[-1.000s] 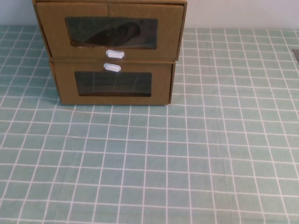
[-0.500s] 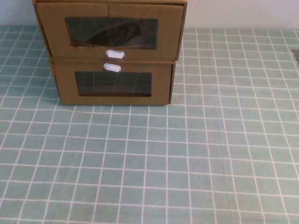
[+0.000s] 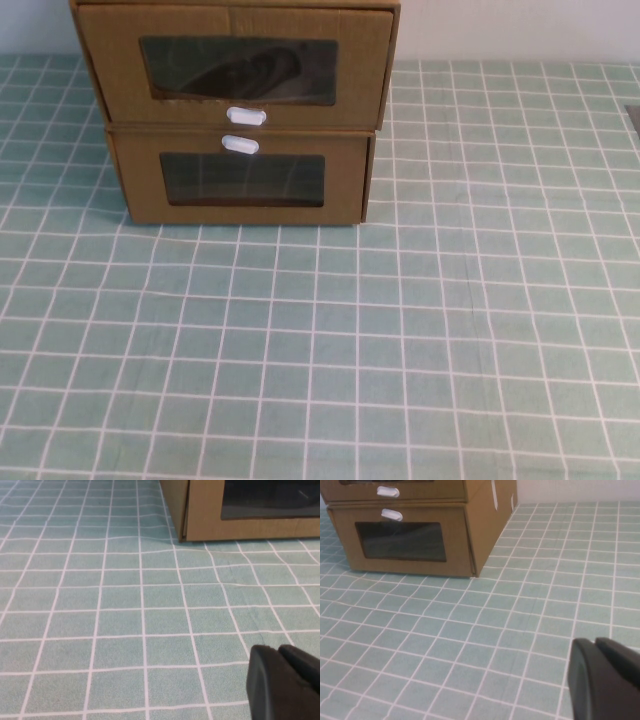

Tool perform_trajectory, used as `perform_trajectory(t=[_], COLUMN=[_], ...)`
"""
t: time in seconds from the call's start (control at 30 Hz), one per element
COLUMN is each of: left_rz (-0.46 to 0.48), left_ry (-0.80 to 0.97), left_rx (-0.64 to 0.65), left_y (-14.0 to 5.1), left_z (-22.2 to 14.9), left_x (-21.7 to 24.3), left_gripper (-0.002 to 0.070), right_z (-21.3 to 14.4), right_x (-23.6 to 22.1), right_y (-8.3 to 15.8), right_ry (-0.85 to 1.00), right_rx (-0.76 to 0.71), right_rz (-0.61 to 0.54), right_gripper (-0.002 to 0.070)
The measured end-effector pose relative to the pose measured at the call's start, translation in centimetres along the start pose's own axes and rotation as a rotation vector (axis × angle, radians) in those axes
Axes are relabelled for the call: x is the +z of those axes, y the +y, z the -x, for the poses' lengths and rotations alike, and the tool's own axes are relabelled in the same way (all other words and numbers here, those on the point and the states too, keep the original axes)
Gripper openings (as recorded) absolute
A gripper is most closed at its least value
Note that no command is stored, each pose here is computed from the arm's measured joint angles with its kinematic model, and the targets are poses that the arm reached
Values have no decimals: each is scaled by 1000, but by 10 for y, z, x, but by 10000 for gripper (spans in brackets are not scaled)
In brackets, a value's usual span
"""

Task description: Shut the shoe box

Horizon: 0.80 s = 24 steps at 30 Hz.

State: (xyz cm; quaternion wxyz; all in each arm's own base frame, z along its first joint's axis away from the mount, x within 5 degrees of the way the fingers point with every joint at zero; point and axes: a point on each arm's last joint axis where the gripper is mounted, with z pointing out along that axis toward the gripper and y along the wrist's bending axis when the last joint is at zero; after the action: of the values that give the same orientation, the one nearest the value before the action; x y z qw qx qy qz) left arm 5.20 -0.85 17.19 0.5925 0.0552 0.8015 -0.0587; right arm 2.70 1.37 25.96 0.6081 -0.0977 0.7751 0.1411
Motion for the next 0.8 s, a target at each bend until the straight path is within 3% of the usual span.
perform_trajectory(t=[0.57, 0.8], left_rz=[1, 1], left_ry=[0, 0], left_rx=[0, 1], left_y=[0, 0], left_z=[0, 0], left_x=[0, 0], left_gripper=[-5, -5], right_z=[0, -5], right_x=[0, 5], right_y=[0, -4], right_ry=[0, -16], right_rx=[-2, -7], right_rz=[-1, -73], right_gripper=[-14, -14])
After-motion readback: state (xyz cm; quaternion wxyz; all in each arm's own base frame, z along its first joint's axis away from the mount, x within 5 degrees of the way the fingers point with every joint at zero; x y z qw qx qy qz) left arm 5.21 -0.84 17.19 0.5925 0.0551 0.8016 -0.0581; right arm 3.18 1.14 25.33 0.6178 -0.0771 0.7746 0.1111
